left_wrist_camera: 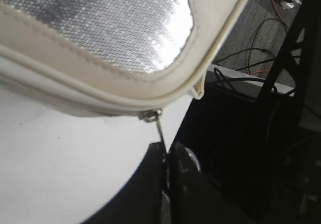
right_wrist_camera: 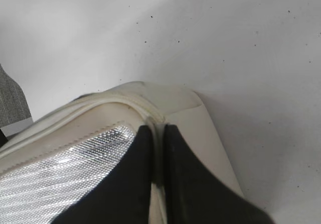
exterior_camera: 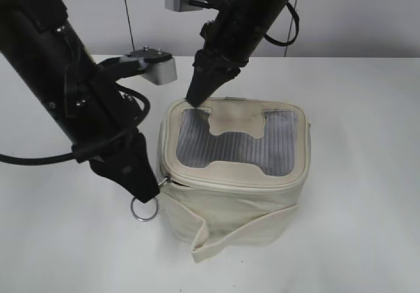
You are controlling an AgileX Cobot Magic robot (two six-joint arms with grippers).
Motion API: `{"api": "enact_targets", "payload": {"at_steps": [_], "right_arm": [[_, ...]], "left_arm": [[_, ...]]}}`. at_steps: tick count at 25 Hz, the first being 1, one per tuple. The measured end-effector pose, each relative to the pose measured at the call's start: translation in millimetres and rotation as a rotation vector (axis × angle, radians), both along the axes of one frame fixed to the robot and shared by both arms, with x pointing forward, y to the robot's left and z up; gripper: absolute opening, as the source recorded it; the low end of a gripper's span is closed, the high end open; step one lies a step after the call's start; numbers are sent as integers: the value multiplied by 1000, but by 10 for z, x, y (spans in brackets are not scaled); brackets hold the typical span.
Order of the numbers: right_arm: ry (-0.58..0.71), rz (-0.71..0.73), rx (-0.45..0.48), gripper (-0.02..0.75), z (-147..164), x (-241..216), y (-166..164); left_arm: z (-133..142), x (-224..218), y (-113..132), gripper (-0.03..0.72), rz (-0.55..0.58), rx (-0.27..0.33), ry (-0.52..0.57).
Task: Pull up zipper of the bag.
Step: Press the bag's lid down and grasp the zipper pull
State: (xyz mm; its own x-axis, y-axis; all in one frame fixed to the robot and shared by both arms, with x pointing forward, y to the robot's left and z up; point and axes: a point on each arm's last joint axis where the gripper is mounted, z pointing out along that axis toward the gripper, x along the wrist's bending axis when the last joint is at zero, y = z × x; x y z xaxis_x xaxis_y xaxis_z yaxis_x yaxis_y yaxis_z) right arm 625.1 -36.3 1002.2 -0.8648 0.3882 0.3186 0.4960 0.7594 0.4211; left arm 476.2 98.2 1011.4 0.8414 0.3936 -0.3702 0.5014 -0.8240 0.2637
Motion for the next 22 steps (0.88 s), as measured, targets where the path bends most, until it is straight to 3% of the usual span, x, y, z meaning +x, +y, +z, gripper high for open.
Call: {"api": "enact_targets", "payload": {"at_steps": [6, 11, 14, 17, 22], "right_arm": [[1, -3, -2, 39, -1, 1, -1], [2, -4, -2, 39, -1, 1, -1], [2, -4, -2, 39, -1, 1, -1], [2, -4, -2, 39, -1, 1, -1], [9, -17, -2, 39, 0, 1, 0]], "left_arm": [[11, -252, -356, 0, 48, 1, -8], [41, -483, -729, 0, 44, -100, -89], [54, -531, -828, 0, 61, -136, -124], [52, -531, -831, -3, 71, -131, -128], [21, -517, -766, 0, 107, -37, -147]]}}
